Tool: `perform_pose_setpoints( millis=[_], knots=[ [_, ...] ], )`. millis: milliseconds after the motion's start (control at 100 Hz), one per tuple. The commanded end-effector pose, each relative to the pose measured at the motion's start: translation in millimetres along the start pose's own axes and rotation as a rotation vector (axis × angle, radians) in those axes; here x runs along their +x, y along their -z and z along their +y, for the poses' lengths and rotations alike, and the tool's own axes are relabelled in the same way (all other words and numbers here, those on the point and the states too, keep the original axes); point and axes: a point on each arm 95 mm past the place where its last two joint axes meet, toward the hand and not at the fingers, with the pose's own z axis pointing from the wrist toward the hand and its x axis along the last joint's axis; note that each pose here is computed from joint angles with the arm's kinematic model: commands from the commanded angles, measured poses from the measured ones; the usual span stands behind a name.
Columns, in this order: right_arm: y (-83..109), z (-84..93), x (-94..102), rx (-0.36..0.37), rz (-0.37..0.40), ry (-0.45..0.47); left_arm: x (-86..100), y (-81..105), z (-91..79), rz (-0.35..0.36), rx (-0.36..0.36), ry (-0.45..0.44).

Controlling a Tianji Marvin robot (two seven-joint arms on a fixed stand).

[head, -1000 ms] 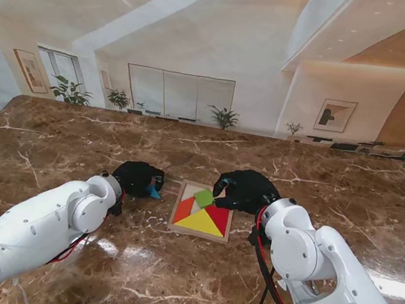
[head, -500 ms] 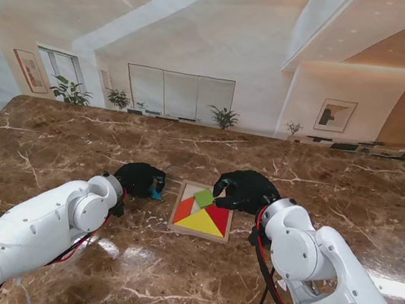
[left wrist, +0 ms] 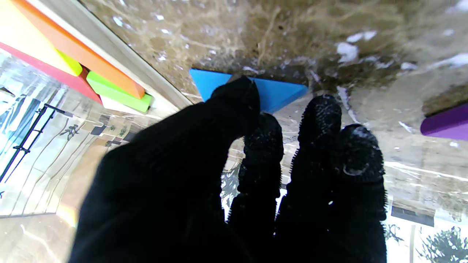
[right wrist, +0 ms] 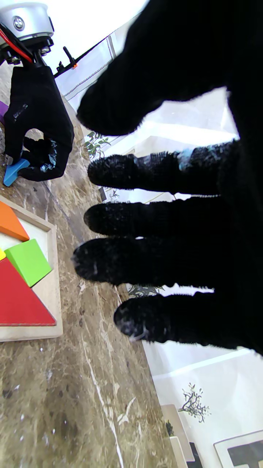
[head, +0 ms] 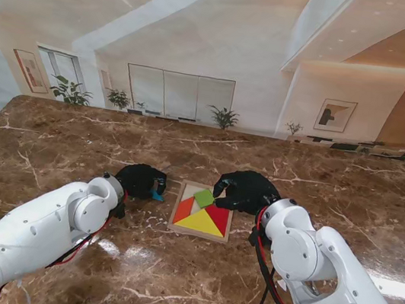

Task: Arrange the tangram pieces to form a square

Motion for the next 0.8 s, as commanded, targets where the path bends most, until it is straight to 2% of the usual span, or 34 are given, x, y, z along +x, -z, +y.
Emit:
perform_pose_setpoints(
  millis=[0, 790],
  knots=[
    [0.8, -6.0, -2.3, 0.027, -0.009, -0.01, -1.7, 5.9, 22.3, -0.011, -0.047, 0.017],
    [1.5, -7.6, -2.9, 0.04, -0.012, -0.015, 2.7, 4.8, 14.3, -0.004, 0.003, 0.103]
  ],
)
